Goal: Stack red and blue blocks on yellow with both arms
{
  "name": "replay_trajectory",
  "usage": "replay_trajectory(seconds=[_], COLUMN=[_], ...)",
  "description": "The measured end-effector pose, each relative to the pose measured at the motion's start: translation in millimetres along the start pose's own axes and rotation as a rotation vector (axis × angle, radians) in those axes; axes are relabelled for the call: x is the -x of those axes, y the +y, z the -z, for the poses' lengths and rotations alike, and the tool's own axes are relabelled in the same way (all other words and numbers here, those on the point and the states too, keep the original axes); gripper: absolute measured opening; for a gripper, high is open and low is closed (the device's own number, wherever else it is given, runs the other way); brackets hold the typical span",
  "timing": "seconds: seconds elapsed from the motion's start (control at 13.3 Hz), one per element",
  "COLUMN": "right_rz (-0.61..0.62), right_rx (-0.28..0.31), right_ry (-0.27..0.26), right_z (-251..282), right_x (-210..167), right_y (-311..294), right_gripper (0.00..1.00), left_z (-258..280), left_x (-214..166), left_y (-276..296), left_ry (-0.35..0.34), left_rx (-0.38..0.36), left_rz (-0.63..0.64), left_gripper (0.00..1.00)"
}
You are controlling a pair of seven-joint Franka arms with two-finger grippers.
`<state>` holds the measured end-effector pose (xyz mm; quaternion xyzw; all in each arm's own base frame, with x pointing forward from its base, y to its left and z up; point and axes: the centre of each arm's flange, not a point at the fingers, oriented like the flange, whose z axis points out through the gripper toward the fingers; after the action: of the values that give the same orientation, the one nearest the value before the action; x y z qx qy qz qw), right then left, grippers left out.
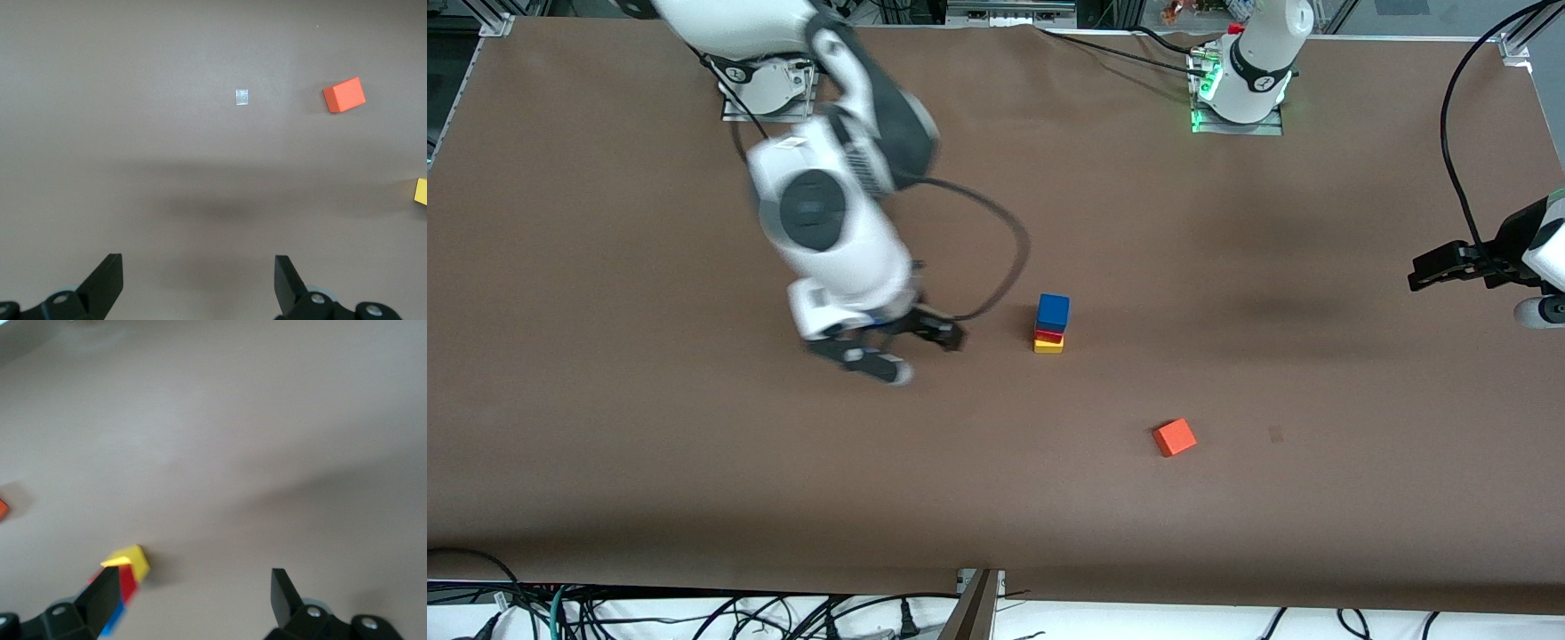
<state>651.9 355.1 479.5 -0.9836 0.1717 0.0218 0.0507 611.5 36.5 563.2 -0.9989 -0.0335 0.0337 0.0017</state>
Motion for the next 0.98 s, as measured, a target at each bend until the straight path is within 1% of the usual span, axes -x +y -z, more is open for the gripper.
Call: replay_trajectory(seconds=[0.15,0.3,0.53,0.6,0.83,0.98], right_rz=[0.03,0.052,0.108,0.13,0.199,0.226], right_rx=[0.007,0.014,0.018,0.028,0.069,0.095], right_ry=[-0.026,-0.034,-0.047,-0.046,-0.013,0.009], right_z=[42.8,64.9,85.5,92.5,113.5,115.1], right_x=[-27.6,-37.1,-26.0,-21.1,-7.8,3.0], right_y=[57.2,102.1,163.7,186.5,256.9,287.4], right_gripper=[1.0,1.0,1.0,1.0,1.0,1.0], left_z=[0.0,0.1,0.1,0.0,-0.1,-0.2], left_x=[-0.1,-0.1,-0.3,-0.4,-0.5,-0.6], left_y=[0.7,3.2,4.8,4.9,5.3,5.3], left_ry=[0.0,0.0,0.0,0.0,0.0,0.0], left_rx=[0.0,0.0,0.0,0.0,0.0,0.0], left_rz=[-0.001,-0.005,-0.008,-0.008,-0.009,-0.009], left_gripper=[1.0,1.0,1.0,1.0,1.0,1.0])
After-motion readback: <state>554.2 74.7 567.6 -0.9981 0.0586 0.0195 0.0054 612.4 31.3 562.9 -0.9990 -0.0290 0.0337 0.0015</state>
